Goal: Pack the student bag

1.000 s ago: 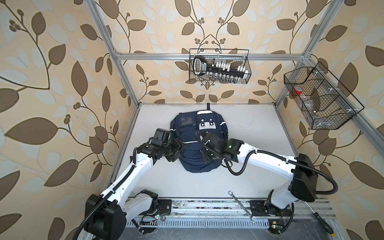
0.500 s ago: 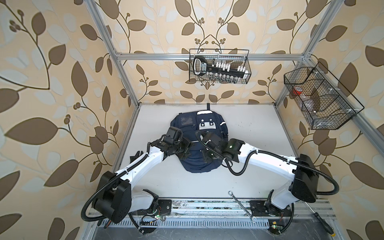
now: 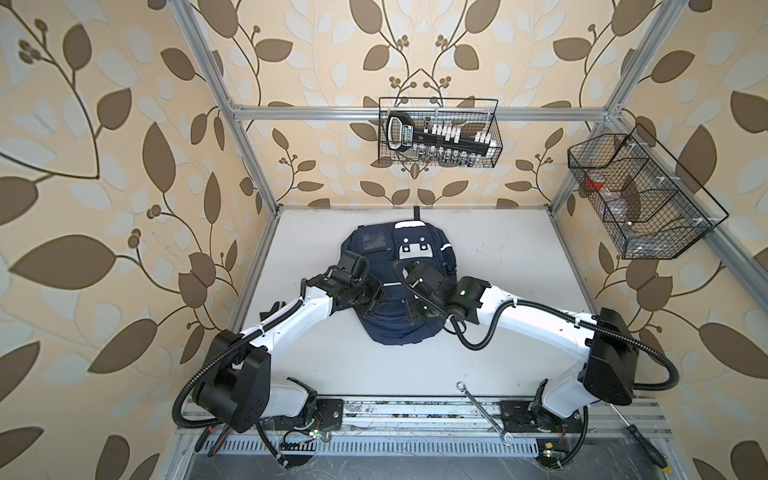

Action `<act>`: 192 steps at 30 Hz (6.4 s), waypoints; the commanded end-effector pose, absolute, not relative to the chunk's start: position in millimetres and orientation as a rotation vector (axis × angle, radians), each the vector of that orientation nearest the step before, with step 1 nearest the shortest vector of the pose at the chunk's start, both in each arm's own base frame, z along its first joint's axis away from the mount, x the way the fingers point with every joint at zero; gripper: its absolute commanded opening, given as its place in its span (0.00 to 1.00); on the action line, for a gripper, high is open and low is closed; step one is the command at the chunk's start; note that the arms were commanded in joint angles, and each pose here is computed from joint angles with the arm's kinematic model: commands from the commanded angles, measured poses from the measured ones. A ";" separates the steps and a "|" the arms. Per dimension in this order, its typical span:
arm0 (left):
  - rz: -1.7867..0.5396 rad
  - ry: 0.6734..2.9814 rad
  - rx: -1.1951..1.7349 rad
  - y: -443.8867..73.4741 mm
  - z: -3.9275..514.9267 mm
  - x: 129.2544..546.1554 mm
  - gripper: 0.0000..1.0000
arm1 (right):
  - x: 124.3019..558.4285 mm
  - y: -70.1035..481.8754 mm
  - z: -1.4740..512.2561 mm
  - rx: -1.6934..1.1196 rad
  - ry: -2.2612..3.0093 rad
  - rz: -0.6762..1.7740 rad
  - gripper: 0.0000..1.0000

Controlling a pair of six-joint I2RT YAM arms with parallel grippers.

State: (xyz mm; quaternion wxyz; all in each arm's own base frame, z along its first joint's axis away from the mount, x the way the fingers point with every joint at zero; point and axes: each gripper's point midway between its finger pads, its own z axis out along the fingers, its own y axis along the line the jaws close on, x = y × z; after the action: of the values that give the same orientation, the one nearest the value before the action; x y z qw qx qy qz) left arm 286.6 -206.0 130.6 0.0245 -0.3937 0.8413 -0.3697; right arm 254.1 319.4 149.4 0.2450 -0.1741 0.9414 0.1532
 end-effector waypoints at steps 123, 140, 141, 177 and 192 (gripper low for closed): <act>-1.311 2.511 -1.013 -236.3 189.6 275.8 0.68 | 260.4 306.7 195.1 -0.424 2.434 0.596 0.00; -1.306 2.539 -1.088 -252.4 162.0 300.0 0.24 | 259.8 298.4 198.2 -0.423 2.419 0.530 0.00; -1.295 2.543 -1.083 -251.6 162.6 299.9 0.20 | 260.7 295.8 196.9 -0.427 2.419 0.504 0.00; -1.309 2.544 -0.986 -252.1 170.7 302.3 0.00 | 306.2 221.5 158.0 -0.305 2.429 0.532 0.00; -1.307 2.537 -0.982 -253.4 171.7 306.6 0.00 | 286.1 252.9 162.4 -0.425 2.395 0.616 0.00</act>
State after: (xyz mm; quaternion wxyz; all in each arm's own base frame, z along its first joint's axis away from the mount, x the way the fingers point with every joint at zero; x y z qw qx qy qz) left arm 291.5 -249.4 153.9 0.0252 -0.3459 0.8453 -0.4065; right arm 294.1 245.8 156.0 0.3012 -0.1404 0.9173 0.2193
